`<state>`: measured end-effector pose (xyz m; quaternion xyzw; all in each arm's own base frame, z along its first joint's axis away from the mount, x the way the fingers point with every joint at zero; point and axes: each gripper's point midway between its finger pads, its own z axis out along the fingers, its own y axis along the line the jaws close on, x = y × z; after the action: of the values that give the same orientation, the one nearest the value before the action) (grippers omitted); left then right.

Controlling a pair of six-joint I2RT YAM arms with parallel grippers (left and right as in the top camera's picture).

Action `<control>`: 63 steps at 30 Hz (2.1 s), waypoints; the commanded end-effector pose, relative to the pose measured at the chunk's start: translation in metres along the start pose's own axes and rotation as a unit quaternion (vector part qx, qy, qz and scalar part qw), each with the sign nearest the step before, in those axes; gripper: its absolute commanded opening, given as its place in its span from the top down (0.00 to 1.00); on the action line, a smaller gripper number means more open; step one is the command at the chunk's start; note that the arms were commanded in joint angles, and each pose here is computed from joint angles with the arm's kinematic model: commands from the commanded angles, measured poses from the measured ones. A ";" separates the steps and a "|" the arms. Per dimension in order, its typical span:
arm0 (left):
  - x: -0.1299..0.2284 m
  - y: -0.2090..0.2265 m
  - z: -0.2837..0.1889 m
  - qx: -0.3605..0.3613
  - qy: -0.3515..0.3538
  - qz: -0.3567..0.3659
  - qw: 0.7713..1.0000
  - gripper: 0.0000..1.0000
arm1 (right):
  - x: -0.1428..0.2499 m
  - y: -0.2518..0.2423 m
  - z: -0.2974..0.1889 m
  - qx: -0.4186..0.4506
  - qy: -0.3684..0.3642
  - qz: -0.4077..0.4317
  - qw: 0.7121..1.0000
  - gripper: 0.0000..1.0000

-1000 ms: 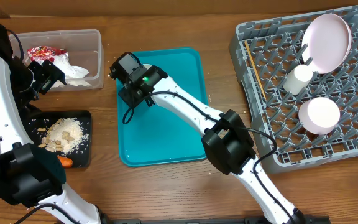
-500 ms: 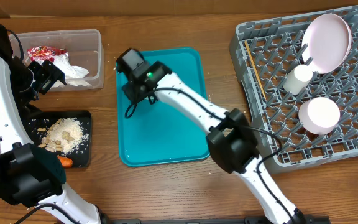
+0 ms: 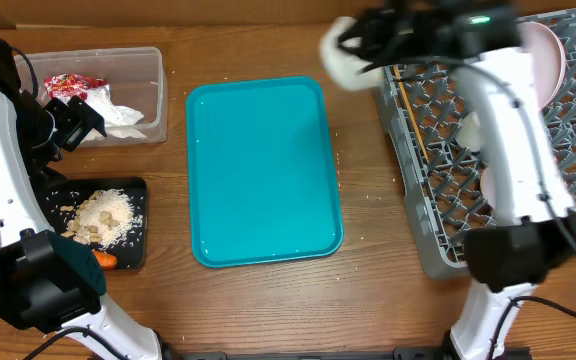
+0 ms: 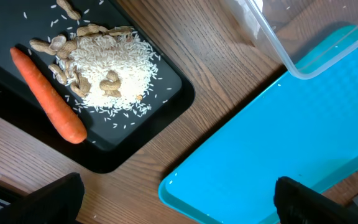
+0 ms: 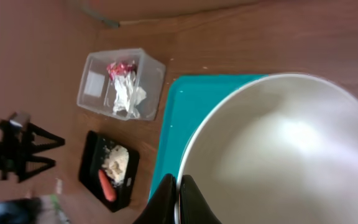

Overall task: Sort waste into correct bins and load items into the dishwasher rack
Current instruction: 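Lift the white bowl and carry it right over the dish rack, then lower the white bowl into the rack's back-left area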

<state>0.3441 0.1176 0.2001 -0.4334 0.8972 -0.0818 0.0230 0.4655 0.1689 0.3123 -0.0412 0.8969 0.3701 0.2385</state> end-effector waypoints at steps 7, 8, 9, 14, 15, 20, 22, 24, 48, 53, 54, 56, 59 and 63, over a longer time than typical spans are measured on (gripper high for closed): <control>0.005 -0.003 -0.008 0.007 -0.008 -0.001 1.000 0.00 | -0.016 -0.058 -0.064 -0.096 -0.031 0.050 0.994 0.96; 0.005 -0.003 -0.008 0.007 -0.008 -0.001 1.000 0.00 | -0.017 -0.069 -0.065 -0.093 -0.037 0.055 0.993 0.96; 0.005 -0.003 -0.008 0.007 -0.008 -0.001 1.000 0.00 | -0.019 -0.075 -0.065 -0.091 -0.042 0.056 0.993 0.96; 0.005 -0.003 -0.008 0.007 -0.008 -0.001 1.000 0.00 | -0.029 -0.106 -0.049 -0.107 -0.070 0.054 0.990 0.96; 0.005 -0.003 -0.008 0.007 -0.008 -0.001 1.000 0.00 | -0.029 -0.109 -0.046 -0.108 -0.072 0.058 0.990 0.96; 0.005 -0.003 -0.008 0.007 -0.008 -0.001 1.000 0.00 | -0.027 -0.142 -0.018 -0.118 -0.090 0.115 0.982 0.96; 0.005 -0.003 -0.008 0.007 -0.008 -0.001 1.000 0.00 | -0.025 -0.151 -0.011 -0.120 -0.097 0.119 0.981 0.96; 0.005 -0.003 -0.008 0.007 -0.008 -0.001 1.000 0.00 | -0.024 -0.163 -0.008 -0.106 -0.105 0.127 0.981 0.96; 0.005 -0.003 -0.008 0.007 -0.008 -0.001 1.000 0.00 | -0.041 -0.183 -0.017 -0.161 -0.122 0.186 0.962 0.96; 0.005 -0.003 -0.008 0.007 -0.008 -0.002 1.000 0.00 | -0.030 -0.215 -0.006 -0.085 -0.125 0.228 0.962 0.96; 0.005 -0.003 -0.008 0.007 -0.008 -0.001 1.000 0.00 | -0.027 -0.222 -0.005 -0.066 -0.126 0.234 0.962 0.96; 0.005 -0.003 -0.008 0.007 -0.008 -0.001 1.000 0.00 | -0.021 -0.239 -0.003 -0.021 -0.128 0.257 0.958 0.95; 0.005 -0.003 -0.008 0.007 -0.008 -0.001 1.000 0.00 | -0.018 -0.250 -0.005 0.007 -0.132 0.258 0.957 0.81; 0.005 -0.003 -0.008 0.007 -0.008 -0.001 1.000 0.00 | -0.022 -0.257 -0.018 0.012 -0.142 0.265 0.954 0.75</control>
<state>0.3441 0.1176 0.2001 -0.4334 0.8972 -0.0818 0.0230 0.5397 -0.0059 0.1840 0.2209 0.8251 0.4565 0.2492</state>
